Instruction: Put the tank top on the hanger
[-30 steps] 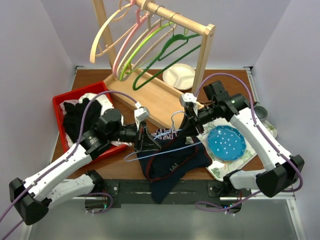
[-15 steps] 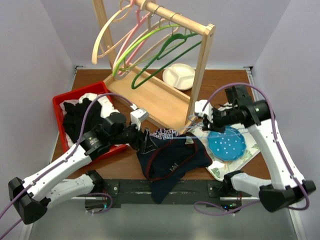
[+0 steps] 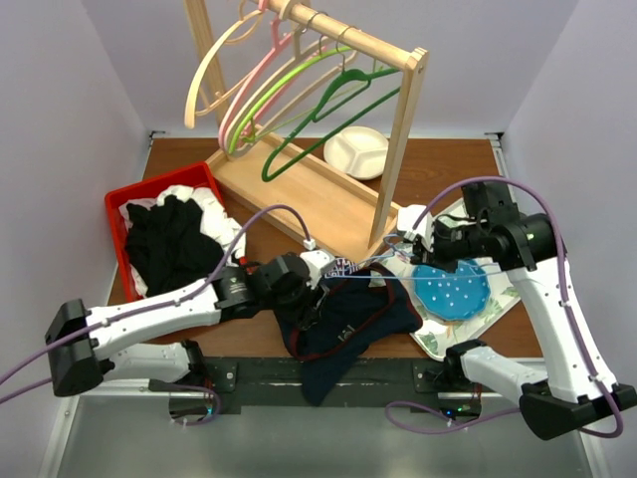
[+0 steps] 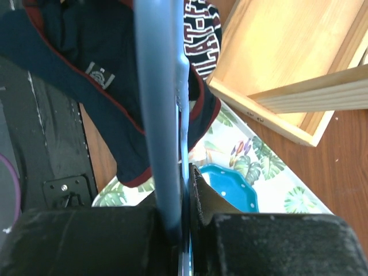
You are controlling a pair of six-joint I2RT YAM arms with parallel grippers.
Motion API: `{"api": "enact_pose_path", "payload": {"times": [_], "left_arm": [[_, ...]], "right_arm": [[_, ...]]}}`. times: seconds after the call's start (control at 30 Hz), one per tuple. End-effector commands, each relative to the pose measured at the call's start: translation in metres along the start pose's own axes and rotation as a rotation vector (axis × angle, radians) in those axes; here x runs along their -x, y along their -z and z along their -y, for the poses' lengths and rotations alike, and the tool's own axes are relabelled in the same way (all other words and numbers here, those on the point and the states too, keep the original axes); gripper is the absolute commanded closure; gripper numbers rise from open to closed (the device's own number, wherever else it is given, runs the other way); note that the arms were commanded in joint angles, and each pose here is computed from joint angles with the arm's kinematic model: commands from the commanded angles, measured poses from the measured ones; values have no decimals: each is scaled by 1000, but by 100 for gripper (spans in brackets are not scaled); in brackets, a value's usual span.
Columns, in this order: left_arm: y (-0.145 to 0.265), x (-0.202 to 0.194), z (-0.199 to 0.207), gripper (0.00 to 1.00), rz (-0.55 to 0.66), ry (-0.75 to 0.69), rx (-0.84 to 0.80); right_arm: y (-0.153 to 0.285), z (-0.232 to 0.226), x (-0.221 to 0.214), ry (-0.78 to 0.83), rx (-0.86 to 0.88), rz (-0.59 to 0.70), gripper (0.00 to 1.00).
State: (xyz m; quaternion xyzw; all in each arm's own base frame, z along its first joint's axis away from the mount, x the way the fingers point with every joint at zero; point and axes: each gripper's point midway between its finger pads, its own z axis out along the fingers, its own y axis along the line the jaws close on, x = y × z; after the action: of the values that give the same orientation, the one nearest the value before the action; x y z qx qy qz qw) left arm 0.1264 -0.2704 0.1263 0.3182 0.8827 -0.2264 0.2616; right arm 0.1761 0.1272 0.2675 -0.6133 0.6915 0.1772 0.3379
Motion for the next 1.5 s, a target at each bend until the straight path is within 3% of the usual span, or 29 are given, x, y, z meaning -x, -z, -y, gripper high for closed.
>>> {"api": "enact_pose_path", "payload": {"times": [0.0, 0.2, 0.3, 0.33, 0.43, 0.73, 1.03, 1.17, 1.47], "left_arm": [[-5, 17, -20, 46, 48, 31, 180], [-21, 16, -33, 56, 25, 21, 262], [-28, 13, -32, 73, 7, 10, 260], [-28, 14, -31, 87, 7, 9, 257], [-24, 18, -34, 100, 19, 14, 276], [-2, 29, -41, 100, 72, 57, 306], [21, 58, -24, 100, 160, 109, 187], [29, 68, -17, 100, 197, 143, 116], [51, 107, -17, 100, 325, 229, -13]], "right_arm": [[11, -39, -4, -97, 112, -11, 100], [2, -50, -8, -120, 169, 8, 100], [0, -54, -8, -121, 189, 20, 100], [-2, -55, -10, -120, 197, 18, 100], [-9, -61, -19, -105, 231, 5, 100], [-22, -80, -14, -73, 352, 26, 100], [-43, -68, -14, -81, 353, 40, 100], [-62, -49, -4, -72, 309, 105, 100], [-85, -38, 36, -133, 397, 294, 100]]}}
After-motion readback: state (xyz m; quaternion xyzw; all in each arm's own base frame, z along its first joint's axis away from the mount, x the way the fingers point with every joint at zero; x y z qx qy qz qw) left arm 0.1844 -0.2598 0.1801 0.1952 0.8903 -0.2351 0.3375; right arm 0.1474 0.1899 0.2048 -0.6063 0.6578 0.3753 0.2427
